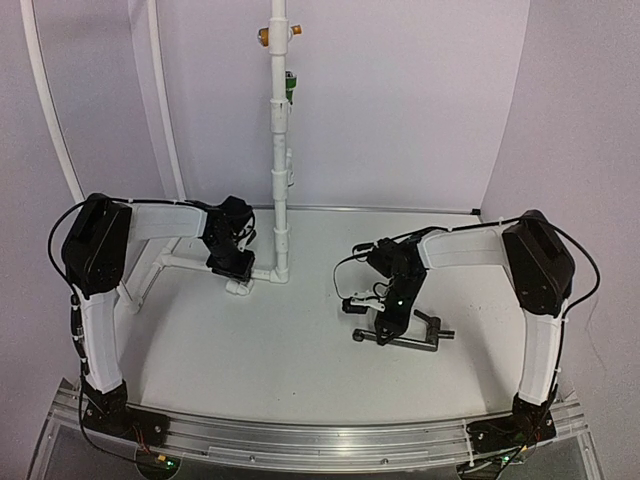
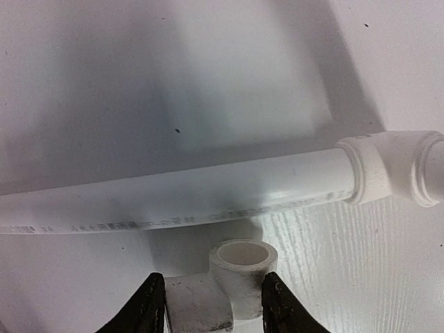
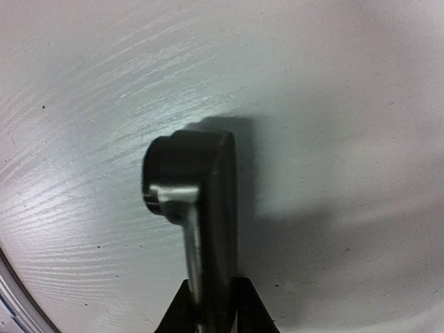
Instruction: Install the water faucets
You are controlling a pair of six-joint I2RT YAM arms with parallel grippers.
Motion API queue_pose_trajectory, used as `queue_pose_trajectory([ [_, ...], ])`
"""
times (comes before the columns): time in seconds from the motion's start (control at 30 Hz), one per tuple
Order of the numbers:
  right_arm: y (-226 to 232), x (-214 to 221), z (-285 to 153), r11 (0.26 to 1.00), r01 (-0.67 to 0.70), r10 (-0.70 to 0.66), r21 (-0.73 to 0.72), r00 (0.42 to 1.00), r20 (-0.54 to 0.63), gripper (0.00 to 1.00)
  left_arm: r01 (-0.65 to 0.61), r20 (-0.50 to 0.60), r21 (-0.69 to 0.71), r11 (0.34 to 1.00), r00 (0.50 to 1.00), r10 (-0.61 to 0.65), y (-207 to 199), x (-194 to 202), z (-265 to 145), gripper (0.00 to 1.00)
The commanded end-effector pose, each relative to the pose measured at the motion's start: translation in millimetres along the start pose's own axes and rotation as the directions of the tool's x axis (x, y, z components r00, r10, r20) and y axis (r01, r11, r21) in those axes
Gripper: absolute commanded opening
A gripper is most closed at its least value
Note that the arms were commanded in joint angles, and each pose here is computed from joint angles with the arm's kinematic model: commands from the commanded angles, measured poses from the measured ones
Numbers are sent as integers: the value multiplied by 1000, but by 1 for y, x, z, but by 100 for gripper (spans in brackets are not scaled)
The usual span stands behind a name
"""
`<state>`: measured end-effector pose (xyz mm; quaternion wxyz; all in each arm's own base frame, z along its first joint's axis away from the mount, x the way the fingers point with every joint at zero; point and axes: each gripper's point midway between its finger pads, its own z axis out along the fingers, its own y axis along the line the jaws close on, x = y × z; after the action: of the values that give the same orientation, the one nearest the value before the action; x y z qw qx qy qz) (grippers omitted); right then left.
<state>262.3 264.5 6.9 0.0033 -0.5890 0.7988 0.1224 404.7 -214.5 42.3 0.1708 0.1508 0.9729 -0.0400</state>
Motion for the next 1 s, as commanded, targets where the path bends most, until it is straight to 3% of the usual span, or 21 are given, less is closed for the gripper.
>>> queue_pose_trajectory([
  [0.0, 23, -8, -10, 996, -20, 24, -85, 999, 44, 26, -89, -136, -7, 996, 987, 87, -20, 43, 9, 46],
  [0.27, 22, -30, -37, 998, -21, 30, -65, 991, 129, 51, -170, -200, 48, 984, 964, 176, -48, 76, 2, 50],
  [0.5, 24, -40, -63, 1000, -9, 14, -30, 981, 195, 58, -250, -220, 117, 961, 937, 271, -78, 103, -12, 69],
  [0.7, 27, -52, -88, 1000, -13, 16, -14, 965, 262, 62, -286, -191, 72, 955, 936, 295, -84, 91, -40, 88],
  [0.97, 26, -51, -108, 999, -41, 41, -7, 950, 310, 65, -339, -239, -38, 940, 916, 321, -83, 84, -38, 87],
])
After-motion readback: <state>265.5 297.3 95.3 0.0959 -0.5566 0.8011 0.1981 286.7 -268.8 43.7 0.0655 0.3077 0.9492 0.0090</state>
